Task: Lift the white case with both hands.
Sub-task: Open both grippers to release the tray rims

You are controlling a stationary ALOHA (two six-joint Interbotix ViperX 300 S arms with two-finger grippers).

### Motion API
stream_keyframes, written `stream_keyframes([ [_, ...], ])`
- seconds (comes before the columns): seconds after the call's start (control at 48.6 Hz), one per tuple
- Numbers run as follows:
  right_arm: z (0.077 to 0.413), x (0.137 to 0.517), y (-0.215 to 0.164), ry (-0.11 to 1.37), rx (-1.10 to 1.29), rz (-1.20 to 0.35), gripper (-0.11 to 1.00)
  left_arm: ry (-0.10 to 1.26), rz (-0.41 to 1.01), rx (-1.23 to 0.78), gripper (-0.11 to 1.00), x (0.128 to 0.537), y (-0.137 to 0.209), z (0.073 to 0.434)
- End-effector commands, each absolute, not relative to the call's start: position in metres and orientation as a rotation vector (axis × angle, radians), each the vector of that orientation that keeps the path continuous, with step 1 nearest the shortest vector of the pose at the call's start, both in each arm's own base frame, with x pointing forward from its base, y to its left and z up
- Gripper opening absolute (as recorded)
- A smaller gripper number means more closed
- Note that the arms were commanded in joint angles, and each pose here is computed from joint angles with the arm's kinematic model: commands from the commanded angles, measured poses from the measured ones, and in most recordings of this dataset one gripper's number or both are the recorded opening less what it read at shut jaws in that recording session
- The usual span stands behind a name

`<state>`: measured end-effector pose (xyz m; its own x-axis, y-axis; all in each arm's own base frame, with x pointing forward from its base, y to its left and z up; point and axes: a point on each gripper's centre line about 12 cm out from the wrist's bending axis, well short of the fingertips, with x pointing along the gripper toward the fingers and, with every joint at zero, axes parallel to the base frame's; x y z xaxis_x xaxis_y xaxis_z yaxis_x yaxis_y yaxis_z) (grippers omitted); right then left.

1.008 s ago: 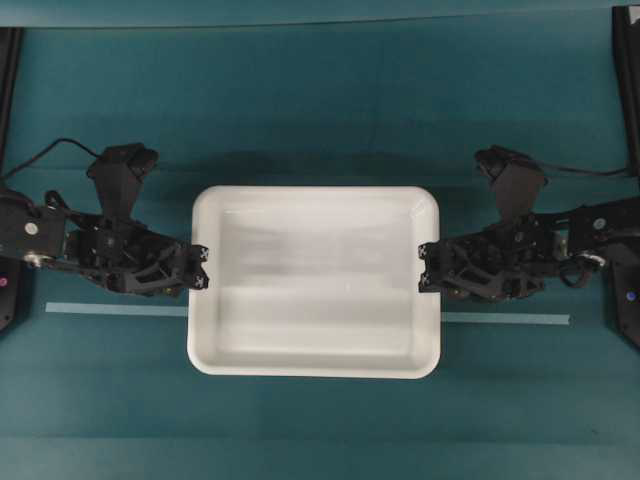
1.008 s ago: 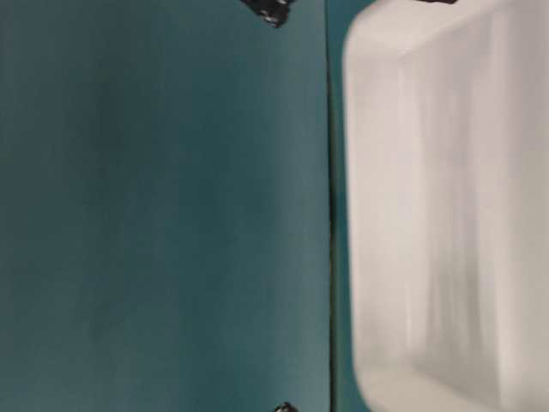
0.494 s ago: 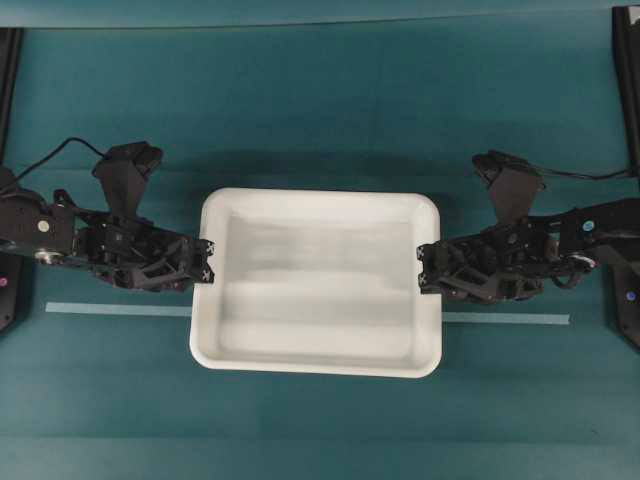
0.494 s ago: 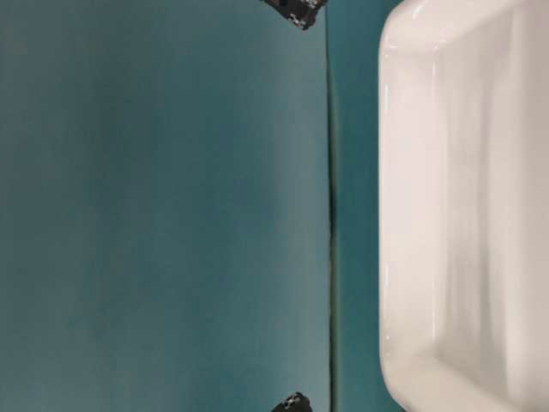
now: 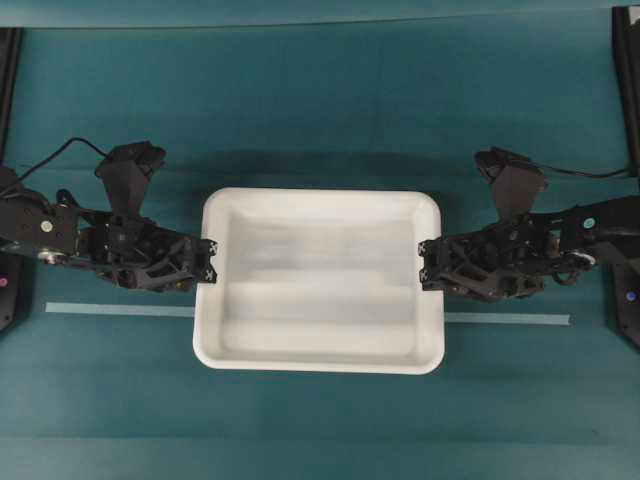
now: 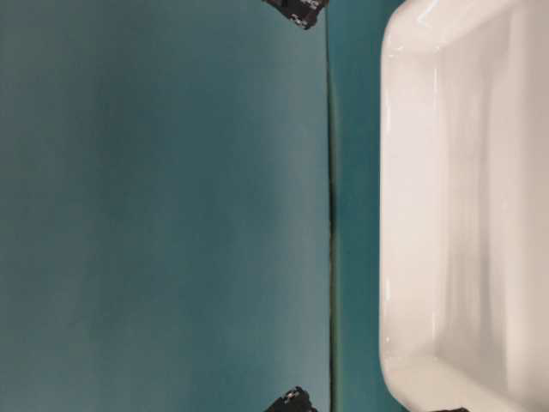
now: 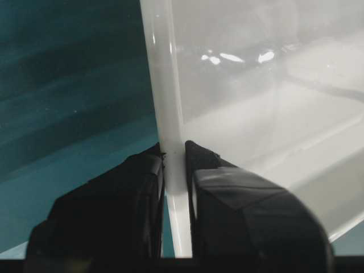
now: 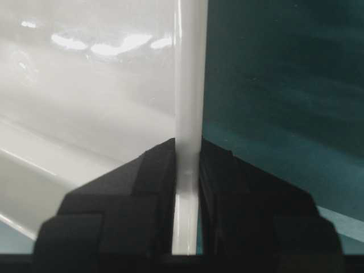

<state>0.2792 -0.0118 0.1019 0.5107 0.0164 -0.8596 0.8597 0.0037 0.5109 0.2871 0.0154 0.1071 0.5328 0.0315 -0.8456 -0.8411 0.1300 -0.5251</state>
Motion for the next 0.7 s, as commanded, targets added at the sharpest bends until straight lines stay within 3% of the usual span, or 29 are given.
stream_keyframes([
  [0.0,0.091,0.274,-0.014,0.851,1.415,-0.834,0.16,0.832,0.761,-1.277,0.16,0.286,0.014,0.097],
  [0.082,0.092,0.276,-0.015,0.845,1.415,-0.828,0.29,0.828,0.760,-1.281,0.33,0.287,0.014,0.097],
  [0.206,0.095,0.278,-0.015,0.836,1.419,-0.820,0.62,0.825,0.755,-1.282,0.70,0.287,0.013,0.099],
  [0.309,0.098,0.280,-0.015,0.828,1.418,-0.810,0.85,0.827,0.751,-1.279,0.93,0.287,0.012,0.099],
  [0.391,0.100,0.280,-0.015,0.823,1.415,-0.803,0.93,0.825,0.745,-1.277,0.94,0.288,0.012,0.101],
  [0.679,0.110,0.277,-0.015,0.802,1.427,-0.785,0.92,0.793,0.710,-1.279,0.93,0.288,0.011,0.113],
])
